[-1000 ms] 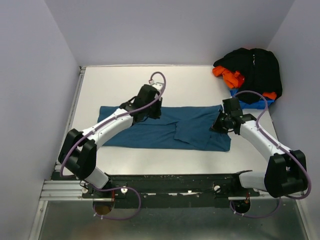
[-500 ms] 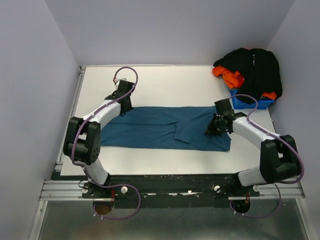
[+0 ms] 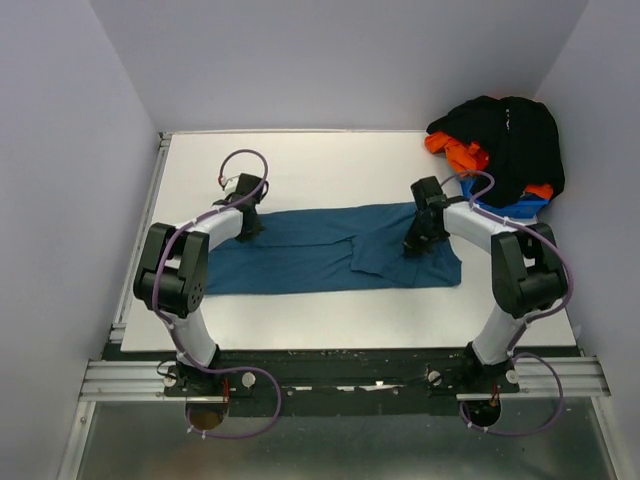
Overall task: Fold and stack the t-shirts
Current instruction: Rotate the tshirt 90 degrees
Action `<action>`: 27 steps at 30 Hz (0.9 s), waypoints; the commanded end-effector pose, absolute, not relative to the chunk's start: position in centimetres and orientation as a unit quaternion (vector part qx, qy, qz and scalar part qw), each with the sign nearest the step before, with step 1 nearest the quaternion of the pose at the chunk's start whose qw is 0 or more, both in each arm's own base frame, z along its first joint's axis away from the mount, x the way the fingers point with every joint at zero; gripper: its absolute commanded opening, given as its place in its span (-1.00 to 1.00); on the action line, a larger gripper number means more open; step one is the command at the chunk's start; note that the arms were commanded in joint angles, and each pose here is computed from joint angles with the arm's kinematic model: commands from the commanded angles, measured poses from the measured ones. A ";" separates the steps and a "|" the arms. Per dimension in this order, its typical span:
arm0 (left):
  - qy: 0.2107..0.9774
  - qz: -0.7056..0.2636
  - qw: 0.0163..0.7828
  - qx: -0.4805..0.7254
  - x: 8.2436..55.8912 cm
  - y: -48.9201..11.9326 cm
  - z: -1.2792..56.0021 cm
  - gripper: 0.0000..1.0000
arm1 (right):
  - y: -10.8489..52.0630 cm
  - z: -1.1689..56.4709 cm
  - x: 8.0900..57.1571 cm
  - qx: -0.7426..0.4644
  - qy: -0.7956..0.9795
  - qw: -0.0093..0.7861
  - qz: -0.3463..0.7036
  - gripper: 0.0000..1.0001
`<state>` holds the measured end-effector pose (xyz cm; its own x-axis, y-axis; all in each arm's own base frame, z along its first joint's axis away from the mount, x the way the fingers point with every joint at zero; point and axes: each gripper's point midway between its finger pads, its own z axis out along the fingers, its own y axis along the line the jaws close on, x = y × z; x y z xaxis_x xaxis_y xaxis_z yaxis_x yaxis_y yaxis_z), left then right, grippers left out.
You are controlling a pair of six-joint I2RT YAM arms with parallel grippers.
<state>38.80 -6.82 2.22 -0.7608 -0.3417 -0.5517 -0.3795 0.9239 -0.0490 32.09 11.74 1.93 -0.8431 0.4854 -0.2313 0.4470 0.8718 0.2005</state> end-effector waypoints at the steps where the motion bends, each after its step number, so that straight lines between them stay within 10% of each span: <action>1: 0.955 0.010 0.221 -0.195 34.4 -8.5 -0.5 -1.00 | 11.1 1.8 34.6 0.252 0.957 0.142 0.024 -0.99; 27: 0.944 -0.236 0.141 -0.183 16.2 -26.0 -1.7 -1.00 | 22.2 1.2 50.1 0.147 0.971 0.179 0.060 -0.99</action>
<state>23.14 -25.09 2.03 -0.8104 -0.4411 -0.3857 -0.2070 0.8314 -0.5157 50.59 20.53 2.72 -0.8613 0.3410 -0.3766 0.3044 0.9399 0.1549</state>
